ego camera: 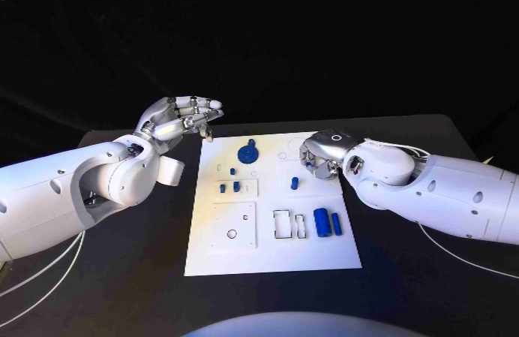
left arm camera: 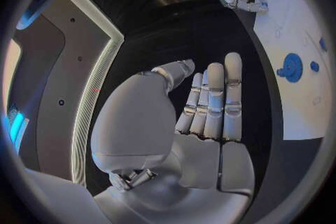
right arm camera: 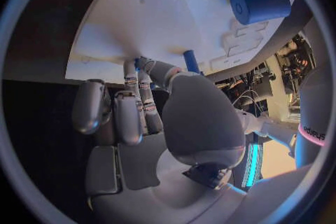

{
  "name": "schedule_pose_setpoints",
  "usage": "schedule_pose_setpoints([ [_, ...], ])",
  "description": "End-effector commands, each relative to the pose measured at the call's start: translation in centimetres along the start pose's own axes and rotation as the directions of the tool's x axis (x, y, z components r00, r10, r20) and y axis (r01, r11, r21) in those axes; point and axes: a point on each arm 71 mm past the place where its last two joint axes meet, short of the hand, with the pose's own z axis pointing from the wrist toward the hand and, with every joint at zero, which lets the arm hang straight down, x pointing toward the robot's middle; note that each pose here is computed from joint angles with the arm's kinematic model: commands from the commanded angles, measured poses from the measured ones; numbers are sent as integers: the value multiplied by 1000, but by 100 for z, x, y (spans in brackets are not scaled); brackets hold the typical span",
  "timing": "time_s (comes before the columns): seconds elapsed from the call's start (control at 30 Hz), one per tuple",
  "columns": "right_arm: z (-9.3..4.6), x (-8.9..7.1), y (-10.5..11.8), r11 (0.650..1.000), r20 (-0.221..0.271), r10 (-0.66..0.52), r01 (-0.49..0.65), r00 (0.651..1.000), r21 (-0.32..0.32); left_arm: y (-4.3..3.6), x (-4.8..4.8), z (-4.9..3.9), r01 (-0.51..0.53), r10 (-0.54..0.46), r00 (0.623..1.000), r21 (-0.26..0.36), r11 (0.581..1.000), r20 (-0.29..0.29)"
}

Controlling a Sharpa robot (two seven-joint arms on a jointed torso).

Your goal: Assemble the parts on the task board

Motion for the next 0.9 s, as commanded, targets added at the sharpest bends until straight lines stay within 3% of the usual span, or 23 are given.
schedule_pose_setpoints([
  [0.03,-8,-46,2,1000,44,-5,5,999,2,1,19,3,13,-13,1000,-4,1000,-22],
  [0.57,-148,-212,62,999,94,35,-32,995,-28,17,16,6,50,-51,998,-22,999,-43],
  [0.77,-200,-277,244,995,107,73,-64,992,-79,19,25,11,54,-55,997,-22,998,-48],
  [0.9,-226,-320,511,984,106,112,-96,988,-150,25,36,25,62,-63,997,-23,998,-52],
])
